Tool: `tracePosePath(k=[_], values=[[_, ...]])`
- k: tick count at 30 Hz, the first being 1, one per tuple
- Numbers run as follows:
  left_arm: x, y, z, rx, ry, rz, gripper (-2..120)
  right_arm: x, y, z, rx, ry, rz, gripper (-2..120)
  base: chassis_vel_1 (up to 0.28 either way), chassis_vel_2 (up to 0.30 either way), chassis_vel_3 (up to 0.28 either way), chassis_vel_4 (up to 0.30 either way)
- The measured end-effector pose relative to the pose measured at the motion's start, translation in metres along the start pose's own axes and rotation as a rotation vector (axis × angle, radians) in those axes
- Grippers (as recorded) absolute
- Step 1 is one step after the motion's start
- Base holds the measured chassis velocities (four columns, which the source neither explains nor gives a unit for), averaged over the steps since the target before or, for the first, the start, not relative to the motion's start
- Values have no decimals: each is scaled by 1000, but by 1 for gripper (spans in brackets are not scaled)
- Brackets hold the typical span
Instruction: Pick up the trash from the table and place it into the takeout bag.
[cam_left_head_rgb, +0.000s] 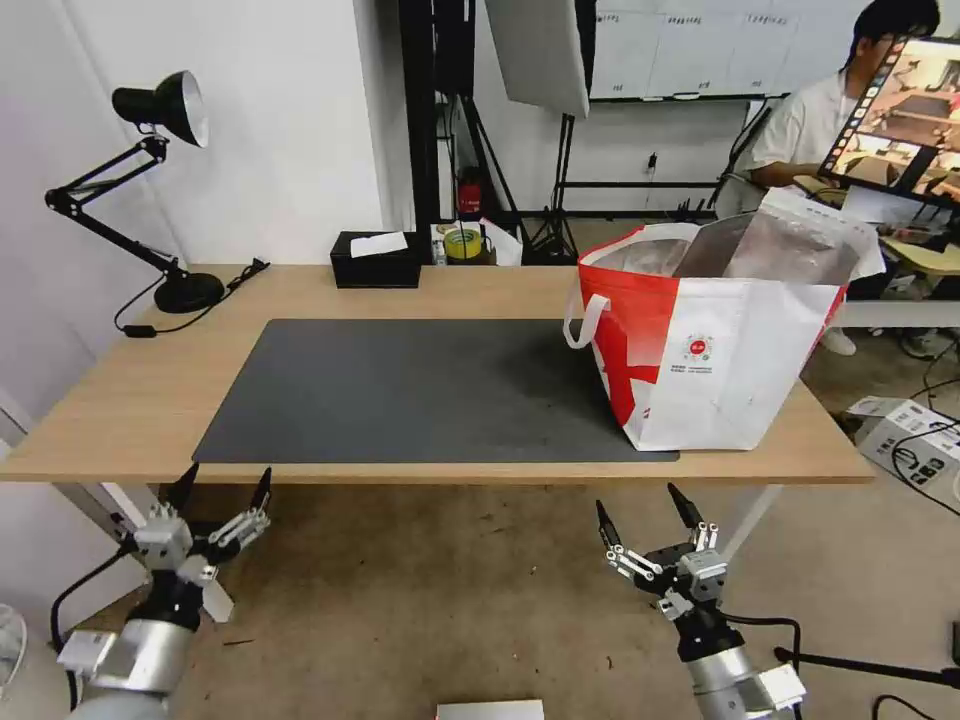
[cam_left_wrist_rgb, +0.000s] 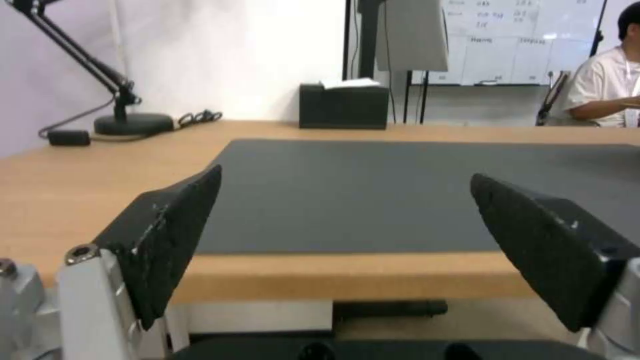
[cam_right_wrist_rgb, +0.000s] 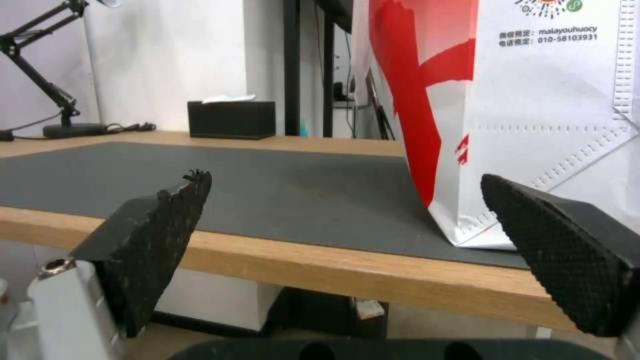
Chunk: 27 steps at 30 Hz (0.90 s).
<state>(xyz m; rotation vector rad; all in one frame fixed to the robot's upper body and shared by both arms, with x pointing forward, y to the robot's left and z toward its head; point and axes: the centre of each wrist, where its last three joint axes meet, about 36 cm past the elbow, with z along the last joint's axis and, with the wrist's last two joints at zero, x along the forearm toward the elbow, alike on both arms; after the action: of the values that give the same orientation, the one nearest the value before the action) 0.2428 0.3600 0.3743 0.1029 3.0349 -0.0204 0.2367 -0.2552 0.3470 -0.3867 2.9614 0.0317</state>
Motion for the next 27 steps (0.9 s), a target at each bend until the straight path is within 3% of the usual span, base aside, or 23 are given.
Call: tracePosePath(k=[6, 27], values=[[5, -4, 2, 17, 32, -1, 100, 0, 0, 0, 0, 0, 0, 100, 0, 0, 0, 0], [3, -5, 1, 22, 36, 0, 100, 0, 0, 0, 0, 0, 0, 100, 0, 0, 0, 0]])
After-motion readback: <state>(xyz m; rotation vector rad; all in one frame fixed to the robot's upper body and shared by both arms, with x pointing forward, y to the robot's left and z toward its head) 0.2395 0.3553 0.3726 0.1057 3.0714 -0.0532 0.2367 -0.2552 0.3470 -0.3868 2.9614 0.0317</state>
